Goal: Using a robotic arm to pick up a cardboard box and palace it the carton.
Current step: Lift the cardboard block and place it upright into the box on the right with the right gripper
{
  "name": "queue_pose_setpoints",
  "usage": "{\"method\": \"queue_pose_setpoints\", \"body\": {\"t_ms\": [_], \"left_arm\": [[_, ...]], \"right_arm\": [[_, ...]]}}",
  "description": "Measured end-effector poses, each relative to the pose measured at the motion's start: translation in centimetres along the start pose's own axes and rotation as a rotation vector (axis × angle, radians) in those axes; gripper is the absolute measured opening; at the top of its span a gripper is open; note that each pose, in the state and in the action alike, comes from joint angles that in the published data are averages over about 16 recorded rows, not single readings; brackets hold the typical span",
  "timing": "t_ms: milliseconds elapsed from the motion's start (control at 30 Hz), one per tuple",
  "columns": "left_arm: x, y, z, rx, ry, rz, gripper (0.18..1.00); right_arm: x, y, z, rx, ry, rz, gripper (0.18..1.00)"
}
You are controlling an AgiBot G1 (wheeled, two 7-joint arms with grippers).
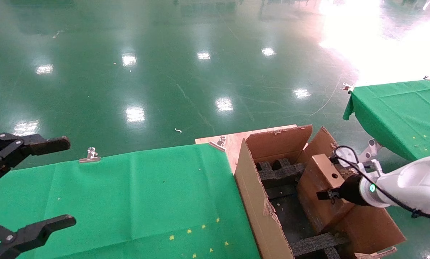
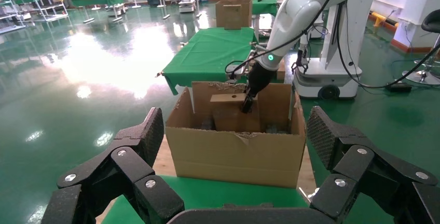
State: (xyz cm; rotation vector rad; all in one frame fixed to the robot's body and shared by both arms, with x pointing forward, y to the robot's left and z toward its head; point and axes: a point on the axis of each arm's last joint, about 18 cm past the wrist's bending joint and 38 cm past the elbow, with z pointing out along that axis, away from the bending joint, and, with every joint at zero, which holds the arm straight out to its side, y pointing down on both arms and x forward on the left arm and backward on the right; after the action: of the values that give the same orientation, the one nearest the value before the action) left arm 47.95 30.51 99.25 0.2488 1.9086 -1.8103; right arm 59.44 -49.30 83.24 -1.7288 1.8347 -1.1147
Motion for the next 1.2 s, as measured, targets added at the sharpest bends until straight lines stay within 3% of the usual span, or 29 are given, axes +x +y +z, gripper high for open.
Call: {"method": "queue_pose_setpoints", "body": {"t_ms": [600, 1200], "left_arm": [[0.0, 0.0, 0.0, 0.0, 0.0, 0.0, 1.001], [0.0, 0.0, 0.0, 0.0, 0.0, 0.0, 1.001]], "right_arm": [[-1.0, 2.7, 2.9, -0.066, -0.008, 0.013, 0.342], [-1.9, 3.4, 3.5, -0.096, -0.041, -0.003, 0.343]]}}
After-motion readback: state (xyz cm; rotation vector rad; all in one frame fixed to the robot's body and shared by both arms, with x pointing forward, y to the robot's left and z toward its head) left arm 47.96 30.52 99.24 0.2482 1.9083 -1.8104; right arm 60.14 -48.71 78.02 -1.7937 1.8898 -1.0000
